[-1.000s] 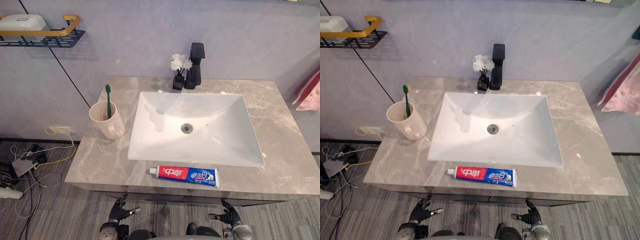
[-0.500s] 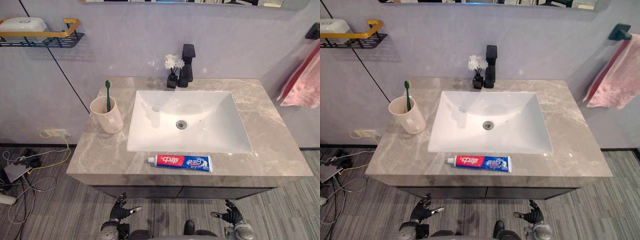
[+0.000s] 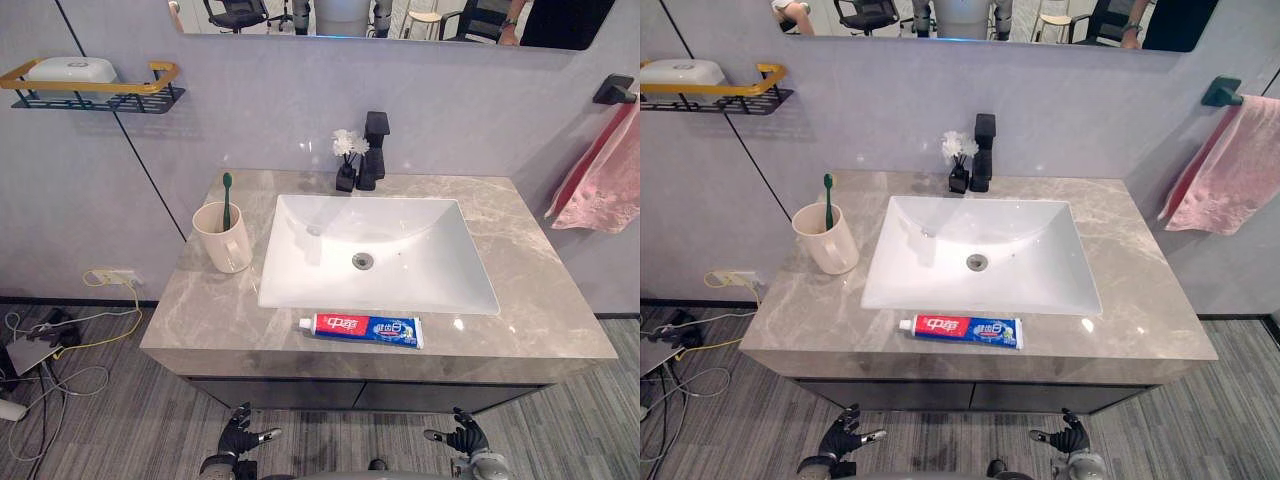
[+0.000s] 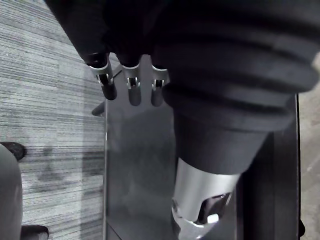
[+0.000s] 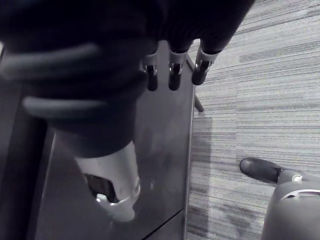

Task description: Organize washtable

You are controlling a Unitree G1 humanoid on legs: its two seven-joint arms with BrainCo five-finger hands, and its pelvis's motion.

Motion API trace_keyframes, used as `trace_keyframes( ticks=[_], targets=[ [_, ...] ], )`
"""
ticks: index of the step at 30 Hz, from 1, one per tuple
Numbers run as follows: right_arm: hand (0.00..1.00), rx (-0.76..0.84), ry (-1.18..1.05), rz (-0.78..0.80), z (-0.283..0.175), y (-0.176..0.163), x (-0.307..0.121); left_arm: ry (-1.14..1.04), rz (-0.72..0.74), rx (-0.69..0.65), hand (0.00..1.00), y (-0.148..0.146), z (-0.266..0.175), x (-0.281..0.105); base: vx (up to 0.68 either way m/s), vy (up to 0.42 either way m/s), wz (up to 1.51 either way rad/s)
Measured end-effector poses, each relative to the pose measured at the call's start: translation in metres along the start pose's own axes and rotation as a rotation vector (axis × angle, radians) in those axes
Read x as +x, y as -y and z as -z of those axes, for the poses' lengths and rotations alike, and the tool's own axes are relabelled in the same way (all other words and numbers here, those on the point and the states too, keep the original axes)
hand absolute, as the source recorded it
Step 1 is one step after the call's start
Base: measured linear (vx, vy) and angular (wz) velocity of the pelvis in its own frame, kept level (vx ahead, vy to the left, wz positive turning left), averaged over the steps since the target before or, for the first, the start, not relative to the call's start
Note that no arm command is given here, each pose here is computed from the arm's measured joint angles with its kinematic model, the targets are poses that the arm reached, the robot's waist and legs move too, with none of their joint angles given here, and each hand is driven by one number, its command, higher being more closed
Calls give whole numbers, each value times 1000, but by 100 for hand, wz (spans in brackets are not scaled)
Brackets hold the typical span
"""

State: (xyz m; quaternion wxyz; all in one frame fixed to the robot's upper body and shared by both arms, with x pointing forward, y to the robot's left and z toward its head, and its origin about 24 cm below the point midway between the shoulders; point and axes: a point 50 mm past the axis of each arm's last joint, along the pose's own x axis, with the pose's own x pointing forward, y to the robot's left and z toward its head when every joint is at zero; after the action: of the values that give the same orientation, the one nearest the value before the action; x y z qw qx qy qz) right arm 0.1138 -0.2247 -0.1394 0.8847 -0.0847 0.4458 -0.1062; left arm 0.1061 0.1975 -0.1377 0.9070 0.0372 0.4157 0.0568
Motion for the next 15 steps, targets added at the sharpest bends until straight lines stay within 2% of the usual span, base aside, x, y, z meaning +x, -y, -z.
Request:
trace_keyframes(
  ticks=[15],
  targets=[
    [0, 222, -100, 156, 29, 39, -7, -64, -70, -48, 0, -11, 12, -2, -5, -1, 6]
  ],
)
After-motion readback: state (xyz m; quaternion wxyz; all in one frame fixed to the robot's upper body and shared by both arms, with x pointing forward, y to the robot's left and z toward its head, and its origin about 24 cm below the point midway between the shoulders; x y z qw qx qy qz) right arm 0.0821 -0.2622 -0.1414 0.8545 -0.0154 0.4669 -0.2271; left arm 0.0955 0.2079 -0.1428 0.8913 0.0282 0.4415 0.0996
